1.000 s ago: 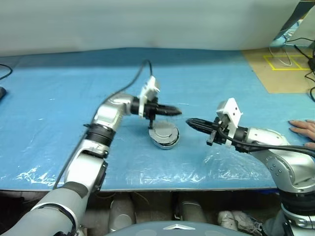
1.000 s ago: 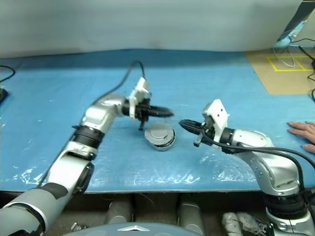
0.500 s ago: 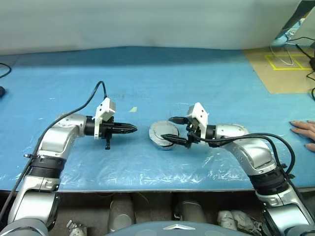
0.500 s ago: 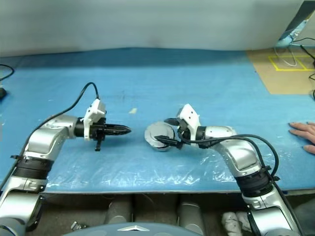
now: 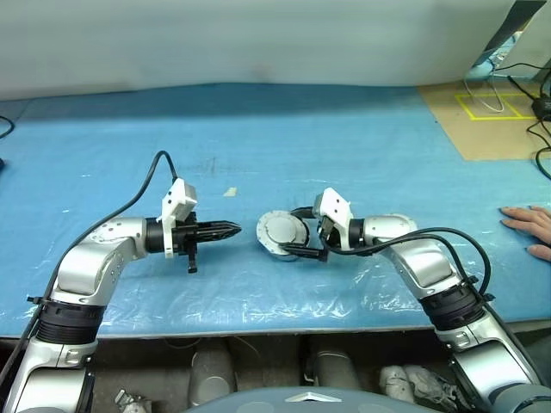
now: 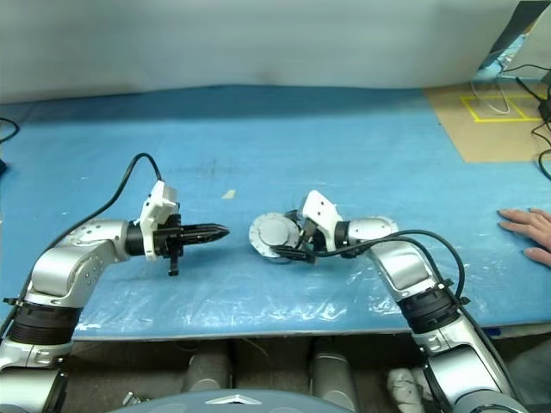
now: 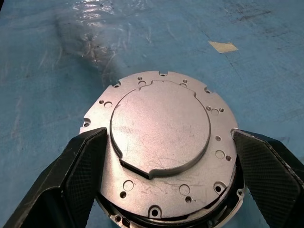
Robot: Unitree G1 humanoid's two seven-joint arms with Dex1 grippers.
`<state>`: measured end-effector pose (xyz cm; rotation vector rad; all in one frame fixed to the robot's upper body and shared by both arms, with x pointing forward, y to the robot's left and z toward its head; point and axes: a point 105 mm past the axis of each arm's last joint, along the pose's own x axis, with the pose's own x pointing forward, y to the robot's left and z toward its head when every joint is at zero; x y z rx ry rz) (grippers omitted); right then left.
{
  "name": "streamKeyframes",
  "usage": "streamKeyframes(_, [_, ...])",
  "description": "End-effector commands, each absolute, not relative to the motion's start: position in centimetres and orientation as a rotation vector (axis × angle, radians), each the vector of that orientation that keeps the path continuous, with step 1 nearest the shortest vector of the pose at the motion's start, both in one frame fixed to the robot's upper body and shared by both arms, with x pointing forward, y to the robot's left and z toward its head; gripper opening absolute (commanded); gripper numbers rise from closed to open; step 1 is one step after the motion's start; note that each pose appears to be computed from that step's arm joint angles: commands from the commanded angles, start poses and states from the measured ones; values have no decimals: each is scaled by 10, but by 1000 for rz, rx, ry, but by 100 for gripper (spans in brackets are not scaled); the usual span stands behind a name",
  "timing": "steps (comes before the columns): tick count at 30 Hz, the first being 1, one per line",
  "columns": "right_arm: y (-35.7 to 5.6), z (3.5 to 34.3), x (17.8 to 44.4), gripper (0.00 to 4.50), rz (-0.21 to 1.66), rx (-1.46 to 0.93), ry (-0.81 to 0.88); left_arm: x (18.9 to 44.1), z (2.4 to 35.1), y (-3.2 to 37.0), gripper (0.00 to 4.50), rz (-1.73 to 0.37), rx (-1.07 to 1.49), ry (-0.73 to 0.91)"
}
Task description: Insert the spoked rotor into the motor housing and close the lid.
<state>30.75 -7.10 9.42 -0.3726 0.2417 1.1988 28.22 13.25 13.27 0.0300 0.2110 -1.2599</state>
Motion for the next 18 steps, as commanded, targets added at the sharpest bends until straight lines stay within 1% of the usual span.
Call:
streamKeyframes(1, [-71,92,308,449,1195,-396,232,284,139,133,0,-1265,47,172])
streamKeyframes(2, [-71,92,308,449,1196,-397,230,285,139,134,0,-1263,48,170])
streamKeyframes(5, [-70,92,307,391,1200,-394,227,286,137,135,0,-1264,51,171])
streamKeyframes(8, [-71,93,308,299,1187,-393,224,286,136,135,0,-1267,54,172])
streamKeyframes(11, [-73,93,309,299,1178,-386,241,286,136,134,0,-1269,51,170])
streamKeyframes(12, [-75,98,308,299,1179,-355,244,286,136,133,0,-1271,48,169])
streamKeyframes(18, [-81,143,310,299,1185,-137,182,282,134,125,0,-1293,41,176])
